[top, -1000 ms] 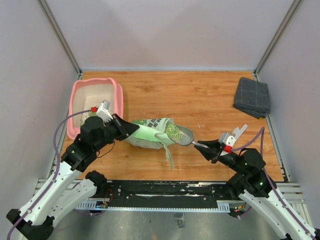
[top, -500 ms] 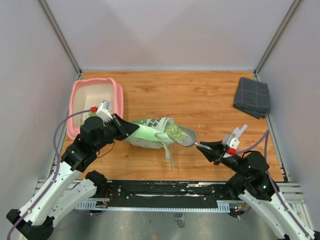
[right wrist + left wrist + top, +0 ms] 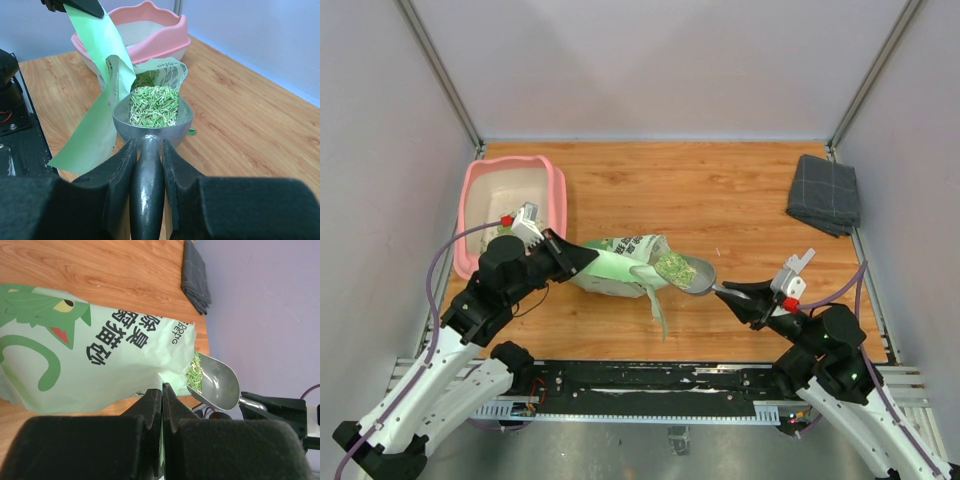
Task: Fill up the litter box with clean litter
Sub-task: 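Scoop the cat litter from the cat litter bag, then adjust the spatula.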
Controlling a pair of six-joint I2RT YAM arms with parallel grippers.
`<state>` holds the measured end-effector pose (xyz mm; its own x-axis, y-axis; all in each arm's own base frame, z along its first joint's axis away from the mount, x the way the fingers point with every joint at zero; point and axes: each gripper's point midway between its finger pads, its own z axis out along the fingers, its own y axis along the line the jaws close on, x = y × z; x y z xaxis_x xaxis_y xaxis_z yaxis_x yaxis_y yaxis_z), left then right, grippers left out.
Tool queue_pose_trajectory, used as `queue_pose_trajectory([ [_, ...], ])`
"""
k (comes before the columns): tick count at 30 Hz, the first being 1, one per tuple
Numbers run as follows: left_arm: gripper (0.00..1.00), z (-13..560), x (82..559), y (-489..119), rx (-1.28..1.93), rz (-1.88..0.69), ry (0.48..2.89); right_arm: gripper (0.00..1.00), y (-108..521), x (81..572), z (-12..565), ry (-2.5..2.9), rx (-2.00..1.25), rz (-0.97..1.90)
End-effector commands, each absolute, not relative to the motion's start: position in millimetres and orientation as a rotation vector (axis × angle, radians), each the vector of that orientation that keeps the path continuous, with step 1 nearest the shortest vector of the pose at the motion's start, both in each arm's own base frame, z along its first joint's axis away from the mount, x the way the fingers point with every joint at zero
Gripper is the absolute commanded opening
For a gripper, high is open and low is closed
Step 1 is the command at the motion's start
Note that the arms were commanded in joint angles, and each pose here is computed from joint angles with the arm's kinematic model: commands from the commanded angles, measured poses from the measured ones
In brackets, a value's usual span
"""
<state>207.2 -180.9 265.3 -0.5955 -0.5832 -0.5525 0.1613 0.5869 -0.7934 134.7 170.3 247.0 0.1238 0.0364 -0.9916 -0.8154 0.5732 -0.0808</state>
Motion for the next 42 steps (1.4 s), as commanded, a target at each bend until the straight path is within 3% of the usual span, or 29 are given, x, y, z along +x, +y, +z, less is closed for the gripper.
queue_pose_trajectory([
  [1, 0.00, 312, 212, -182, -0.314, -1.177, 1.759, 0.01, 173, 139, 259, 1.254, -0.700, 0.746],
  [16, 0.00, 310, 208, -181, -0.332, -1.200, 1.748, 0.01, 175, 143, 279, 1.133, -0.615, 0.784],
  [20, 0.11, 307, 208, -179, -0.335, -1.190, 1.747, 0.01, 176, 144, 274, 1.142, -0.615, 0.786],
  [23, 0.12, 305, 208, -176, -0.340, -1.177, 1.743, 0.01, 176, 144, 276, 1.136, -0.613, 0.786],
  [30, 0.32, 302, 208, -174, -0.338, -1.142, 1.760, 0.01, 178, 146, 271, 1.142, -0.612, 0.791],
  [36, 0.36, 329, 211, -158, -0.079, -0.901, 1.698, 0.01, 181, 146, 264, 1.152, -0.612, 0.809],
  [42, 0.28, 353, 208, -185, 0.273, -0.879, 1.667, 0.01, 182, 146, 262, 1.151, -0.615, 0.813],
])
